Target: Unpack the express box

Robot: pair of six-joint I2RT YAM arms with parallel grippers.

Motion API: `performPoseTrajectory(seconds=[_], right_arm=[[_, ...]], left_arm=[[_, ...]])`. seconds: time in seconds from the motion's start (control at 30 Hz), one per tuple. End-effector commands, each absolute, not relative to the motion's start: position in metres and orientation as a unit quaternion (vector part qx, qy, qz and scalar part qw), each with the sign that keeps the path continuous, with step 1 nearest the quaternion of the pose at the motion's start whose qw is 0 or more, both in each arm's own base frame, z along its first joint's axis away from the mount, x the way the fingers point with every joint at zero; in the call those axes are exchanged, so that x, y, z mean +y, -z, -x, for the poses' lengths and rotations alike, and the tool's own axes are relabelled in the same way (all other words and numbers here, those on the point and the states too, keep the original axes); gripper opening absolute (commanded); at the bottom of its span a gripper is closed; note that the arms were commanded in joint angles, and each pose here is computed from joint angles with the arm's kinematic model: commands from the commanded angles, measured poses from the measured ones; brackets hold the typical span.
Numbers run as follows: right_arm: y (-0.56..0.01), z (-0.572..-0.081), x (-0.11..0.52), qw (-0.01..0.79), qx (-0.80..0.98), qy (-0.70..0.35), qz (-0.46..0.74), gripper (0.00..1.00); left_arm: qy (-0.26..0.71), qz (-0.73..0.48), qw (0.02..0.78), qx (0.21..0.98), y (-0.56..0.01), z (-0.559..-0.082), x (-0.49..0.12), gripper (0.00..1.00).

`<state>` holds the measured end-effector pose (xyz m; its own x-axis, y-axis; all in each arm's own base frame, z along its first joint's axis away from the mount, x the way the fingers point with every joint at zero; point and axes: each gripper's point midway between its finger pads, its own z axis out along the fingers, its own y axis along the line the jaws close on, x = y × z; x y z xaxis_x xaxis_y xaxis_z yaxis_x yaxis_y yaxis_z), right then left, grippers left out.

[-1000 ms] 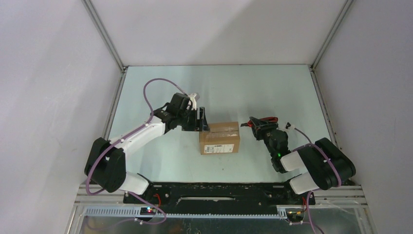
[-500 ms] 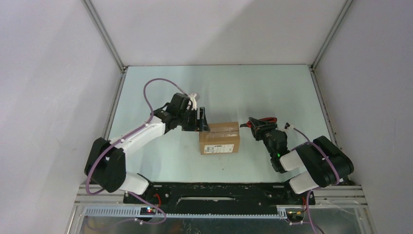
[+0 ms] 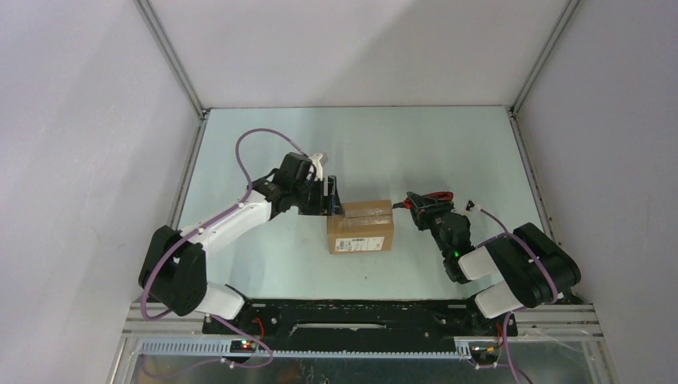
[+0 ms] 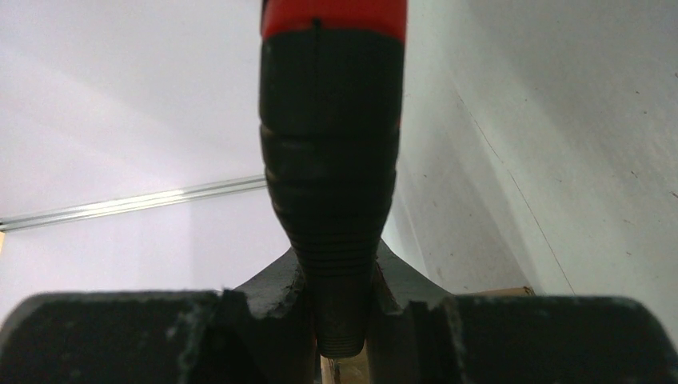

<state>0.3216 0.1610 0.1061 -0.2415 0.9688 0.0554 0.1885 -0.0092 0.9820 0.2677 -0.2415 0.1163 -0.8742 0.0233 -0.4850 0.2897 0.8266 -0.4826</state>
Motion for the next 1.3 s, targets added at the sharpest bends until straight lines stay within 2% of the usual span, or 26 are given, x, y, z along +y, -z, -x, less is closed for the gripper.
performPoseTrajectory(seconds=[0.0, 0.47, 0.73, 0.83, 0.9, 0.97, 1.17, 1.27], right_arm=[[-0.135, -0.329, 0.166, 0.393, 0.567, -0.548, -0.473, 0.00], [-0.144, -0.317, 0.179, 0.387, 0.578, -0.556, -0.455, 0.00], [-0.125, -0.312, 0.182, 0.385, 0.600, -0.535, -0.454, 0.00], [-0.121, -0.313, 0.178, 0.386, 0.600, -0.533, -0.454, 0.00], [-0.122, -0.313, 0.178, 0.389, 0.600, -0.532, -0.453, 0.00], [-0.124, -0.314, 0.178, 0.393, 0.600, -0.531, -0.451, 0.00], [-0.127, -0.315, 0.176, 0.403, 0.601, -0.525, -0.448, 0.00], [-0.127, -0.315, 0.176, 0.404, 0.603, -0.524, -0.446, 0.00]], left_arm=[[0.268, -0.086, 0.237, 0.930, -0.111, -0.265, -0.238, 0.74], [0.273, -0.080, 0.245, 0.927, -0.113, -0.266, -0.245, 0.74], [0.252, -0.097, 0.256, 0.928, -0.121, -0.266, -0.247, 0.75], [0.232, -0.108, 0.269, 0.928, -0.129, -0.264, -0.237, 0.81], [0.218, -0.117, 0.278, 0.928, -0.137, -0.264, -0.230, 0.95], [0.203, -0.132, 0.289, 0.926, -0.147, -0.264, -0.223, 0.99], [0.135, -0.205, 0.347, 0.905, -0.185, -0.267, -0.201, 1.00], [0.102, -0.280, 0.376, 0.877, -0.206, -0.262, -0.207, 1.00]])
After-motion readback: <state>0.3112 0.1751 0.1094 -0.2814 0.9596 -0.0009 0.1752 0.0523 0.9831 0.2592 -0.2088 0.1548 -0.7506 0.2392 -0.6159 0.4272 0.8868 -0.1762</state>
